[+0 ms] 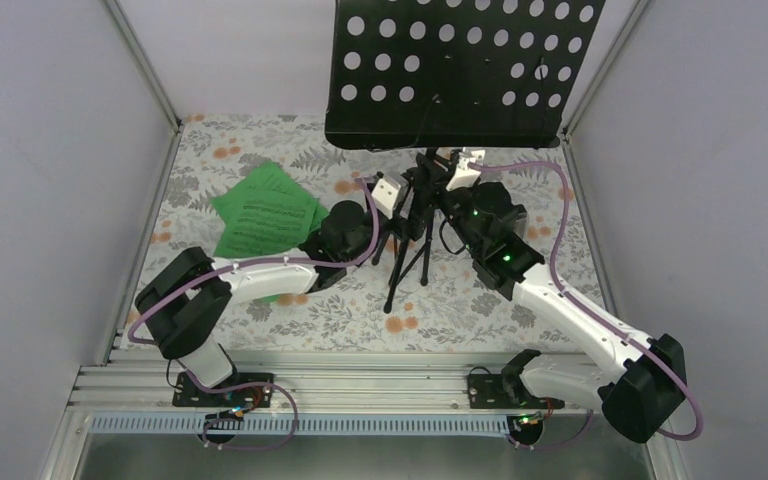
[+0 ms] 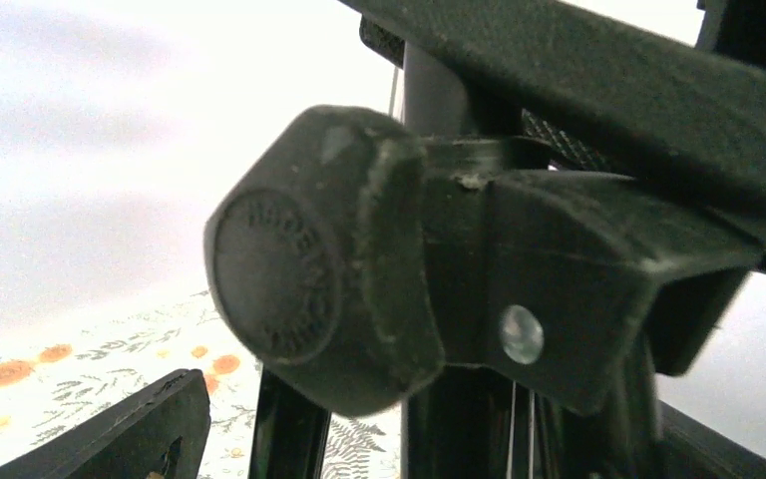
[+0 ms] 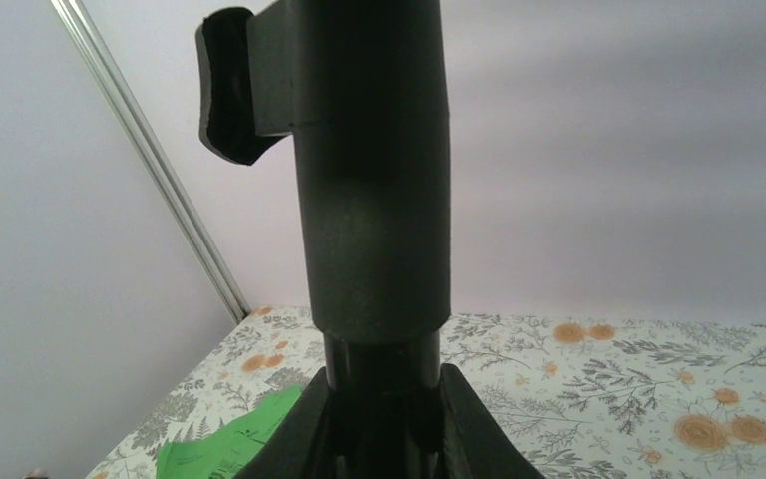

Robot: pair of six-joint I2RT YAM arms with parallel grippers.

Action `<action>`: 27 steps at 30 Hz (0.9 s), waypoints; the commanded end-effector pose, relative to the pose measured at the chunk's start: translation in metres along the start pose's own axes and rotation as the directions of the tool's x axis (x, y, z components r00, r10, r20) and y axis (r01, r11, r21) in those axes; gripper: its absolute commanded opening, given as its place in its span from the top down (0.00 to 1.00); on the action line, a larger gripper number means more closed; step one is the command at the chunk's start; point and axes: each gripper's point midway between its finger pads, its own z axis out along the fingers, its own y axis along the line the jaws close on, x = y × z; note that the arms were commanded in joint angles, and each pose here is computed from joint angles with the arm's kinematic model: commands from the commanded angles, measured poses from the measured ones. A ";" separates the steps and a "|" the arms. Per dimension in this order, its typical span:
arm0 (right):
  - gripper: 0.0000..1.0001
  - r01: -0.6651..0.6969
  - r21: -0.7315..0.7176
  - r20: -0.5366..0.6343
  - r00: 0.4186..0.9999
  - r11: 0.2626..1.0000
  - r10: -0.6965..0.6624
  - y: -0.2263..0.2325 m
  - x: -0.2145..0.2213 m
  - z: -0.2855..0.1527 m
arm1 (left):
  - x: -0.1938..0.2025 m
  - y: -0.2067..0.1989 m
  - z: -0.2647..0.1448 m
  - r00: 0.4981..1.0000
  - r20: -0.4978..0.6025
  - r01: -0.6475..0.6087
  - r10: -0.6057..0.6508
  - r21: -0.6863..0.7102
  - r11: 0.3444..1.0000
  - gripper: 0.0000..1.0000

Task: Pack up the instrument practice props

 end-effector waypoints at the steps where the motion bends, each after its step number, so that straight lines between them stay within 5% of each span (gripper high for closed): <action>1: 0.96 -0.182 -0.289 0.374 0.882 0.940 0.286 0.056 -0.139 -0.047 | 0.028 -0.002 0.008 0.997 -0.071 -0.024 0.022 -0.028 0.999 0.09; 16: 0.96 -0.239 -0.189 0.435 0.849 0.952 0.299 0.034 -0.142 -0.046 | 0.061 -0.010 0.000 0.990 -0.138 -0.021 0.006 -0.109 0.994 0.00; 22: 0.96 -0.248 -0.179 0.448 0.841 0.952 0.304 0.030 -0.144 -0.050 | 0.080 0.010 -0.014 0.980 -0.192 -0.003 -0.045 -0.247 0.969 0.00; 27: 0.96 -0.271 -0.188 0.449 0.831 0.944 0.329 0.029 -0.143 -0.051 | 0.087 -0.007 -0.013 0.983 -0.157 0.072 -0.097 -0.159 0.985 0.00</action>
